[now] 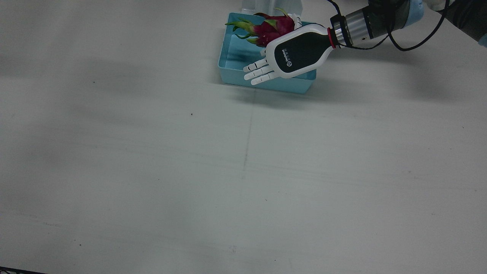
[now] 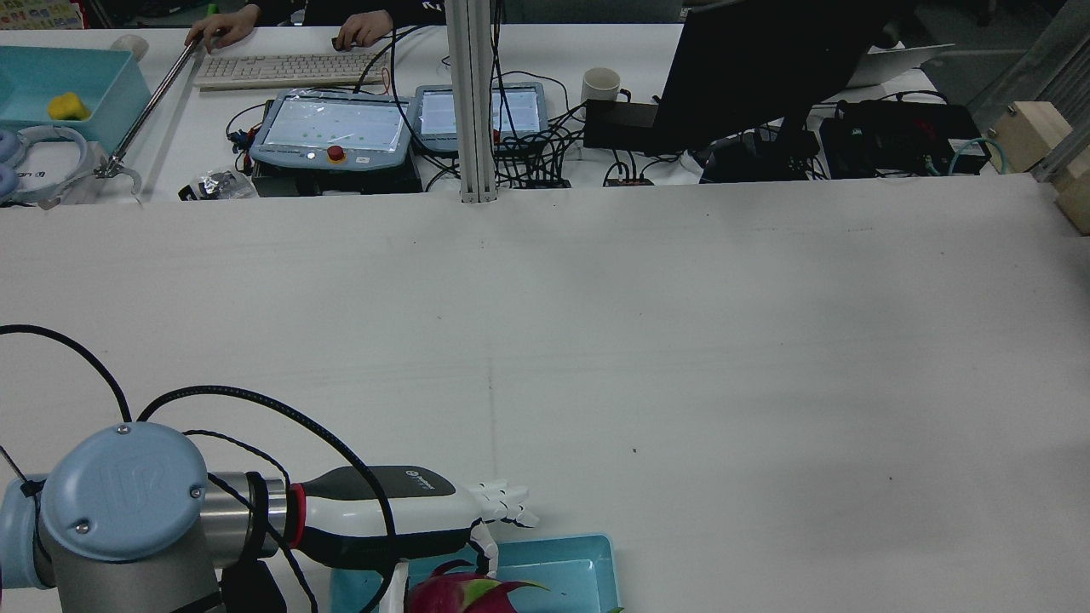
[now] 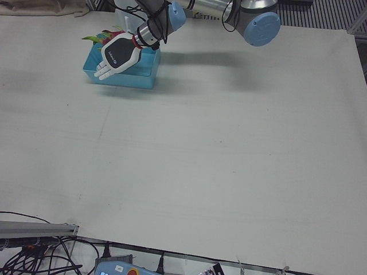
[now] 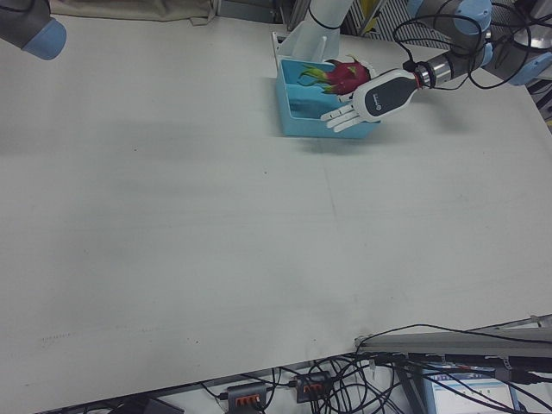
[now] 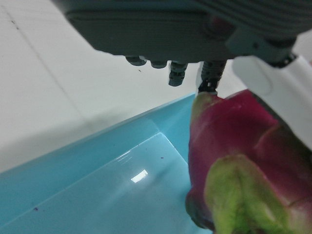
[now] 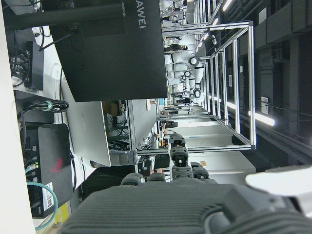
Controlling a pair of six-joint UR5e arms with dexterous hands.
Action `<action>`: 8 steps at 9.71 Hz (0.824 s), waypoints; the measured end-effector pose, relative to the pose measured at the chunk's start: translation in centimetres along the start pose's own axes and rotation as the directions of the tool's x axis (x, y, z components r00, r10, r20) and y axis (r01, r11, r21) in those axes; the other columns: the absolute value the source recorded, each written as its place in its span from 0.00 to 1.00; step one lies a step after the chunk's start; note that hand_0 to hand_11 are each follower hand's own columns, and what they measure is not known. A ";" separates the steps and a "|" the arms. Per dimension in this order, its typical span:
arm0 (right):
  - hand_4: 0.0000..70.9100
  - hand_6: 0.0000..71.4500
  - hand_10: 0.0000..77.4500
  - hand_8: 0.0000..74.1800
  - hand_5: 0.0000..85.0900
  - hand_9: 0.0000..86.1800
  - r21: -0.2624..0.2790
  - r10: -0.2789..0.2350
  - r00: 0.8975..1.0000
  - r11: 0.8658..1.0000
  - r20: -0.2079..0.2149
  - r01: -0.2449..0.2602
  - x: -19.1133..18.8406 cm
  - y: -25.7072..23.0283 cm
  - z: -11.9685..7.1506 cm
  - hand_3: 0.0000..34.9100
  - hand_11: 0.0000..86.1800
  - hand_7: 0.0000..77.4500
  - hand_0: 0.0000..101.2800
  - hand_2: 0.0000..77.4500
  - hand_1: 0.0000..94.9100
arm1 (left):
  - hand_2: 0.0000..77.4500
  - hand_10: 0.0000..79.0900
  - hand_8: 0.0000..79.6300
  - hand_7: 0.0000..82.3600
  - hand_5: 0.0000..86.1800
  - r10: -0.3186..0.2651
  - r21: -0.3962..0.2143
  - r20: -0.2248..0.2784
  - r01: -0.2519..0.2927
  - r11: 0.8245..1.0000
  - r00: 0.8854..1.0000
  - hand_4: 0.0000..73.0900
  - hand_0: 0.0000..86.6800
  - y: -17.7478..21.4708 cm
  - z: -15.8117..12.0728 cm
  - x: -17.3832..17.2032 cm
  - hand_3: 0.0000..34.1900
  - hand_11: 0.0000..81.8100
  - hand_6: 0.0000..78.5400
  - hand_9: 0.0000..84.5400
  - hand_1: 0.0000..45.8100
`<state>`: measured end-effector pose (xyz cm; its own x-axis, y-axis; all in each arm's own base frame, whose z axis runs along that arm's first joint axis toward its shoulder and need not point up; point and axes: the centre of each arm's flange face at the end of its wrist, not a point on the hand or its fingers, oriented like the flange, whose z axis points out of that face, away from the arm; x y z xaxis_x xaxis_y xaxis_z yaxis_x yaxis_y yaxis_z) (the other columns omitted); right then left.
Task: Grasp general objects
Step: 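Lower the dragon fruit into the blue tray with the left hand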
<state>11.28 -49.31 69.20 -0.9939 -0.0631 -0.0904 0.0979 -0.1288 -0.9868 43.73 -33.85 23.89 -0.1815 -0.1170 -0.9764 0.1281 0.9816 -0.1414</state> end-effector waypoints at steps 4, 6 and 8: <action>0.00 0.00 0.00 0.00 0.01 0.01 0.000 0.000 1.000 1.000 0.000 0.000 0.0 0.0 0.0 0.00 0.01 0.00 0.00 0.02 0.06 | 0.27 0.01 0.01 0.03 0.03 0.015 0.001 -0.012 -0.015 1.000 1.000 0.38 0.56 0.4 -1.1 0.0 0.14 0.01 0.00 0.01 0.00; 0.00 0.00 0.00 0.00 0.01 0.01 0.000 0.000 1.000 1.000 0.000 0.000 0.0 0.0 0.0 0.00 0.01 0.00 0.00 0.02 0.06 | 0.03 0.01 0.01 0.03 0.03 0.020 0.009 -0.022 -0.020 1.000 1.000 0.04 0.51 0.4 -1.5 0.3 0.36 0.01 0.00 0.01 0.00; 0.00 0.00 0.00 0.00 0.01 0.01 0.000 0.000 1.000 1.000 -0.001 0.000 0.0 0.0 0.0 0.00 0.01 0.00 0.00 0.02 0.06 | 0.02 0.01 0.01 0.03 0.03 0.023 0.017 -0.029 -0.023 1.000 0.999 0.00 0.51 0.1 -1.6 0.7 0.47 0.01 0.00 0.01 0.00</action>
<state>11.27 -49.31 69.22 -0.9940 -0.0623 -0.0904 0.0979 -0.1292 -0.9868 42.02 -33.64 23.42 -0.2069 -0.0897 -0.9742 0.1485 0.9814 -0.1219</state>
